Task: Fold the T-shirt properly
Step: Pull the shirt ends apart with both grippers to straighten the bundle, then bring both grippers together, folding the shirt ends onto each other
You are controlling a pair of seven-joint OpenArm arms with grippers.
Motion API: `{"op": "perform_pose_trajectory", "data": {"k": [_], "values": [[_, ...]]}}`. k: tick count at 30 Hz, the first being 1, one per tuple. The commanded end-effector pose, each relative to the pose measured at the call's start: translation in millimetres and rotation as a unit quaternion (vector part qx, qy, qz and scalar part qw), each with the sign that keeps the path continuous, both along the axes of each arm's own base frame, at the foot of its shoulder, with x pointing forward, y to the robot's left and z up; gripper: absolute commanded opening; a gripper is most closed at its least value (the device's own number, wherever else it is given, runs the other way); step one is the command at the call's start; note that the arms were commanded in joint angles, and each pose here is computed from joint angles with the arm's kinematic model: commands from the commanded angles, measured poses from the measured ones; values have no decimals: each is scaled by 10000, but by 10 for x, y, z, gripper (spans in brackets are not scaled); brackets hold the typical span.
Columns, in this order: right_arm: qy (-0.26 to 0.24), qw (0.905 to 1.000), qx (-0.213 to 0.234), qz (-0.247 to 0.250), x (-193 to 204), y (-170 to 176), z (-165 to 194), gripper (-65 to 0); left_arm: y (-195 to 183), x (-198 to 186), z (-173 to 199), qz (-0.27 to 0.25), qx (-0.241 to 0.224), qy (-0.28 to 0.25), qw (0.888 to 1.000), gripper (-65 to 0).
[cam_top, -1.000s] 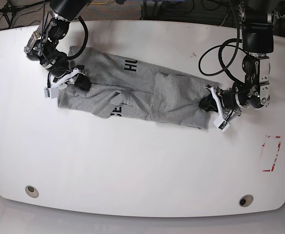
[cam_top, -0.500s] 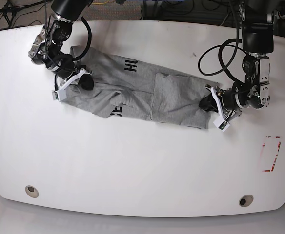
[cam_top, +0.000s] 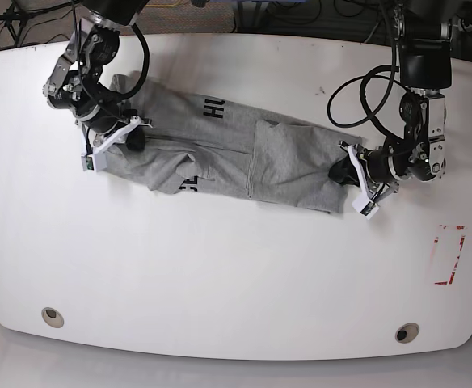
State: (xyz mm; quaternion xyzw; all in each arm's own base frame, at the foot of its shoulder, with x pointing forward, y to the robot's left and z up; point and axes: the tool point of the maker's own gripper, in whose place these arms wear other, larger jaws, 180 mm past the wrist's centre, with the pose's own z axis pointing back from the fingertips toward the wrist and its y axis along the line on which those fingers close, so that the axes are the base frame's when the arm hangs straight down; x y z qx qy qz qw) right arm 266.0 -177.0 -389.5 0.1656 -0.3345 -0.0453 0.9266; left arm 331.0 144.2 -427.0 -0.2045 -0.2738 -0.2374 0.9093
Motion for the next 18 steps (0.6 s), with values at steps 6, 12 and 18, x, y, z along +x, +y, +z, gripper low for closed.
{"op": "perform_pose_trajectory", "data": {"k": [6,12,18], "values": [[-839,9941,-463,502,220,288,560,-650,203,-305,-421,378,1073,996,9885,-607],[-1036,9892,-321,988,281,732,712,-650,-1,-305,-460,323,1016,1015,9891,-607],[-1293,9797,-121,1525,420,1210,889,-650,-242,-333,-509,162,1089,1064,9882,-607]]}}
